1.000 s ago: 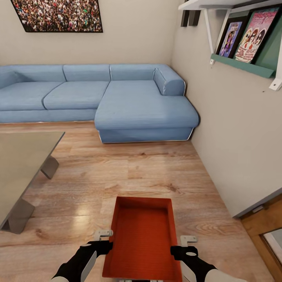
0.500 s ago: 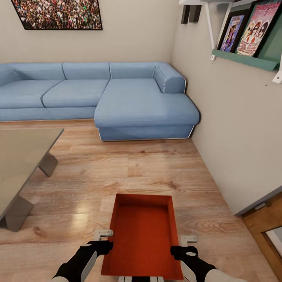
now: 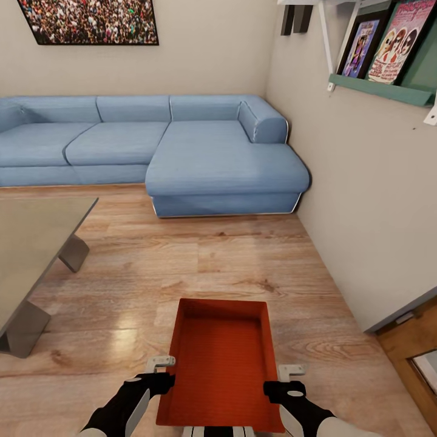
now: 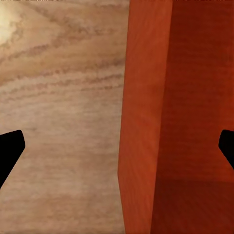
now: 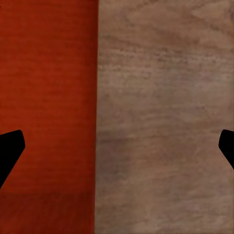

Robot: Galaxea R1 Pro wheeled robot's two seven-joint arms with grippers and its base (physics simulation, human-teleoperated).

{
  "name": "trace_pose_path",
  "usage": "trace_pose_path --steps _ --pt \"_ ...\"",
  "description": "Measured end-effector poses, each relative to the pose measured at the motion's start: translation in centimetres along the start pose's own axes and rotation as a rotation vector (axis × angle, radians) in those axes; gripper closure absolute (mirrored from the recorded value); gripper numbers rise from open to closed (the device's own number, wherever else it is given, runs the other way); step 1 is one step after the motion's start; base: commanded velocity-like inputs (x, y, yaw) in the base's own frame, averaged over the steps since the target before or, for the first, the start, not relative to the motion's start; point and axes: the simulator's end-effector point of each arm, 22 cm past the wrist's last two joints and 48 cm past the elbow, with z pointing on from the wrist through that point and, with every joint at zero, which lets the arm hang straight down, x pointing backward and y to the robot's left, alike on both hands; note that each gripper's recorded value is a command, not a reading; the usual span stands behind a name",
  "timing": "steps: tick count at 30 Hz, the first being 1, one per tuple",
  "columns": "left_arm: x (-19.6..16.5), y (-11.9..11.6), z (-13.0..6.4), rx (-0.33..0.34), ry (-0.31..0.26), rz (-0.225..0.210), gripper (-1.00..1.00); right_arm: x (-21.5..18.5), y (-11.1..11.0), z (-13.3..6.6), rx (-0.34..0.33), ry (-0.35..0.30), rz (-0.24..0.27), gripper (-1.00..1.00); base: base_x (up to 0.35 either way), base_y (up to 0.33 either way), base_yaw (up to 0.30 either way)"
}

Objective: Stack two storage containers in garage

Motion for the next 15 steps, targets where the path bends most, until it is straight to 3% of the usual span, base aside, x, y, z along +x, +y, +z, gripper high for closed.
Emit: trace_pose_path --steps 11,15 --pt "0.0 0.0 0.0 -0.001 0.000 0.000 -1.00 0.0 0.1 0.0 -0.001 0.000 0.000 -1.00 0.000 0.000 0.000" --pt "0.1 0.0 0.0 -0.001 0.000 0.000 -1.00 0.0 1.2 -0.2 -0.016 0.001 0.001 -1.00 0.000 0.000 0.000"
